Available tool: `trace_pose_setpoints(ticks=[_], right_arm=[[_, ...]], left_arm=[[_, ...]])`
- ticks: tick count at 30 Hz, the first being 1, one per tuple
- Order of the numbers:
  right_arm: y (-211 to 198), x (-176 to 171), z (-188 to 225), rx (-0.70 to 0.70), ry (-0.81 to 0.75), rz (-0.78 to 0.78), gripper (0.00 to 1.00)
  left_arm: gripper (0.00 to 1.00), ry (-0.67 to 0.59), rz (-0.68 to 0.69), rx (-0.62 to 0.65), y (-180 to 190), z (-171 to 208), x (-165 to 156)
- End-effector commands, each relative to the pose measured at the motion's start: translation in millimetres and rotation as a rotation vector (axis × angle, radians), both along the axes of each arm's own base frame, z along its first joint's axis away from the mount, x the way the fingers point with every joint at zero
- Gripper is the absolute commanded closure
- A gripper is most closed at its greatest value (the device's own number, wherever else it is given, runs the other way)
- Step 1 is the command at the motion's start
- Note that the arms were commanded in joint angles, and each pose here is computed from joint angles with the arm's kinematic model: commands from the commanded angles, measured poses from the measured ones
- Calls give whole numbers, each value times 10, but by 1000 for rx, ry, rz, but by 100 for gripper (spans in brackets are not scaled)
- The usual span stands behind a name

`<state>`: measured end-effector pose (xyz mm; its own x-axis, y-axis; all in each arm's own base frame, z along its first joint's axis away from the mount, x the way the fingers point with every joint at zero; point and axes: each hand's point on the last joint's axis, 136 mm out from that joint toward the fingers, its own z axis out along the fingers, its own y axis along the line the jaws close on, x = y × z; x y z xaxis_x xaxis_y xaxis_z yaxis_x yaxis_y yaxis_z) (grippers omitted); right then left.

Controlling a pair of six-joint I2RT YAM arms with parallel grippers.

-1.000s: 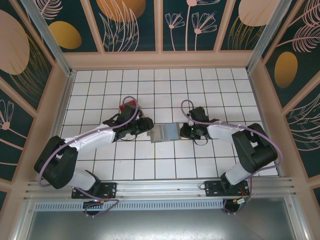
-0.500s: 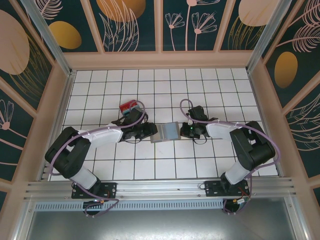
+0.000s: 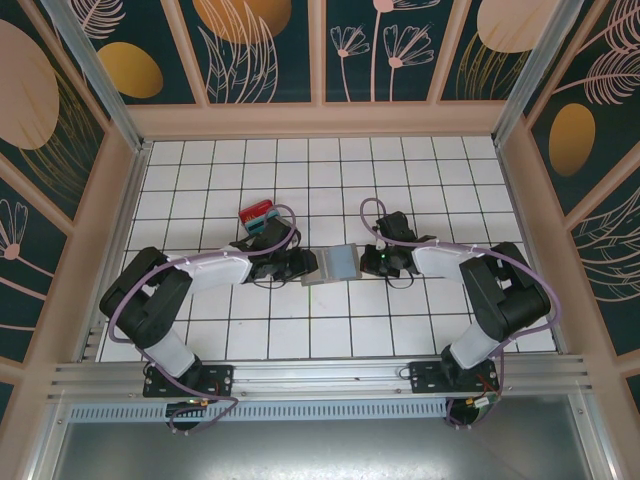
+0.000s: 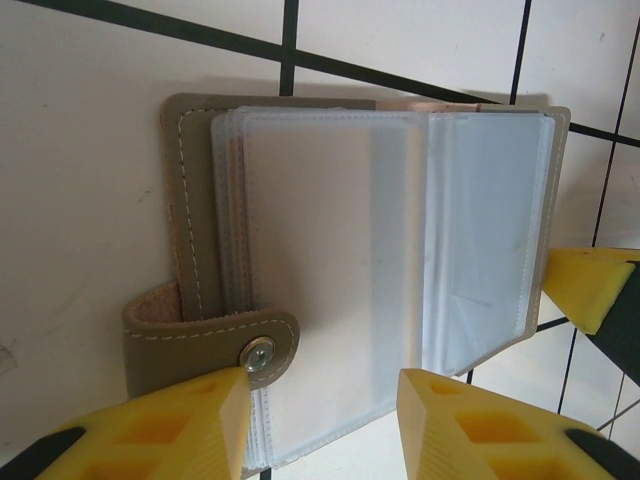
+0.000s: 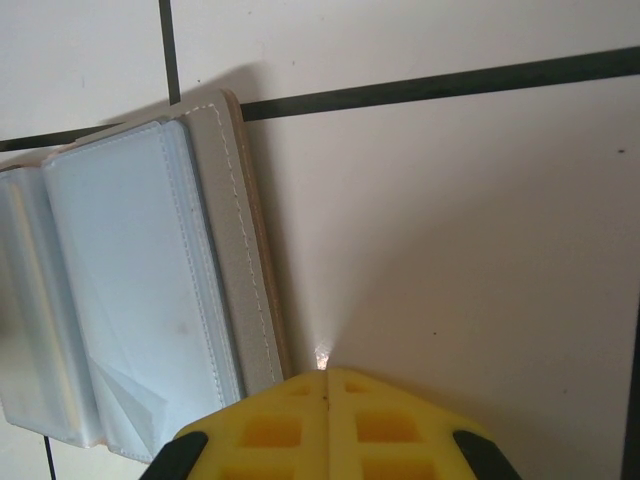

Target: Take the credit cards out of the card holder

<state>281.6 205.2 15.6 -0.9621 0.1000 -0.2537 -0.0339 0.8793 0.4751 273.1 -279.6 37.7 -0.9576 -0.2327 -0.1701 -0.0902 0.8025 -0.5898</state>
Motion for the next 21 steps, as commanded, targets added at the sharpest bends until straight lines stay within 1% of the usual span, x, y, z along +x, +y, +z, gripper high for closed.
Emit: trace_pose_setpoints(ticks=[1,12,21], right_arm=[[35,-76,-112,0,20,11,96],[68,-91,-127,3,27,15,96],[80,-86,-108,5,23,16,97]], left_arm=[[56,-29,-13,-30,-96,130,34],[55,7,-15,-7,-5,69,-156],[56,26,-24,14,-38,-32,-134]])
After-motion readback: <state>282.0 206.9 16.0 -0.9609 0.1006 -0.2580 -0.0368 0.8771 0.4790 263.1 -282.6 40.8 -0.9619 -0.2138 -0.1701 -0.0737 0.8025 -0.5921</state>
